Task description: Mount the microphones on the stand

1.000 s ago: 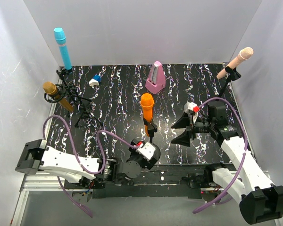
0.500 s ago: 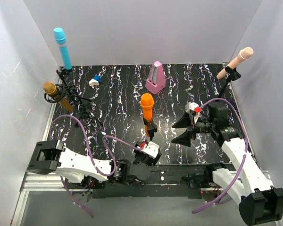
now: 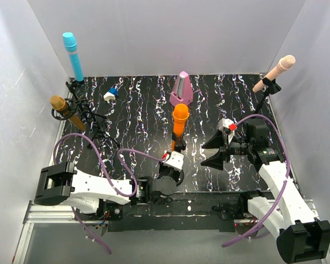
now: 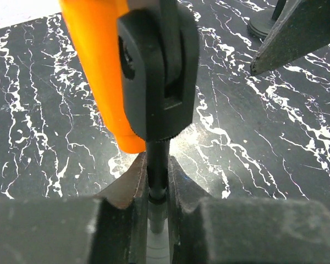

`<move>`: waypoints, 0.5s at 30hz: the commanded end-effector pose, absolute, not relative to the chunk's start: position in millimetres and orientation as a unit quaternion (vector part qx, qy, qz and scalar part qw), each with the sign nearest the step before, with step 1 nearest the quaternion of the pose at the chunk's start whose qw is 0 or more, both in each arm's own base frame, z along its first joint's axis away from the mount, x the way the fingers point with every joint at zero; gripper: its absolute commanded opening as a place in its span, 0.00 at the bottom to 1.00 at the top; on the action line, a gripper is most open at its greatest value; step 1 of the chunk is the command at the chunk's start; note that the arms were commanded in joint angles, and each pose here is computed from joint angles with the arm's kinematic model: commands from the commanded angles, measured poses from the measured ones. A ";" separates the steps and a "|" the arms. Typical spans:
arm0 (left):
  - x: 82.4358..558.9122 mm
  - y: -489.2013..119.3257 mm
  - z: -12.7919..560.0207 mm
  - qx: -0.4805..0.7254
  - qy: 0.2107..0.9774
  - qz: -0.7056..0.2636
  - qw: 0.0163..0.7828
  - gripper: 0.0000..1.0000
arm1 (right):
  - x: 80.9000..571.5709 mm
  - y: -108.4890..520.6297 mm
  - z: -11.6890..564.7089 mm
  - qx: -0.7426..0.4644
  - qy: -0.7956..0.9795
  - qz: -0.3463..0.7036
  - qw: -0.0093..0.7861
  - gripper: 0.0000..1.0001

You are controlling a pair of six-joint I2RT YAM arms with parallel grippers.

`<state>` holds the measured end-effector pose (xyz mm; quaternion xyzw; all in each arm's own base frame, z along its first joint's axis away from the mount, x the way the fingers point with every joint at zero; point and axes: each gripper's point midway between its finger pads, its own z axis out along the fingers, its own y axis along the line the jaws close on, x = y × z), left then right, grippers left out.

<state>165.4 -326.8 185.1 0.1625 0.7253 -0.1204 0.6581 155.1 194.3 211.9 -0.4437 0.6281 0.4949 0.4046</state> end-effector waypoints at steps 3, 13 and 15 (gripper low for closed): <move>173.6 -320.1 209.4 0.175 0.715 -0.142 0.662 0.00 | 154.4 194.1 217.6 -0.450 0.613 0.499 0.416 0.89; 244.4 -233.6 251.0 0.180 0.671 -0.112 0.710 0.00 | 155.6 193.7 215.0 -0.449 0.614 0.499 0.414 0.88; 269.8 -217.0 257.3 0.172 0.668 -0.100 0.717 0.00 | 156.0 193.8 214.0 -0.449 0.615 0.500 0.412 0.88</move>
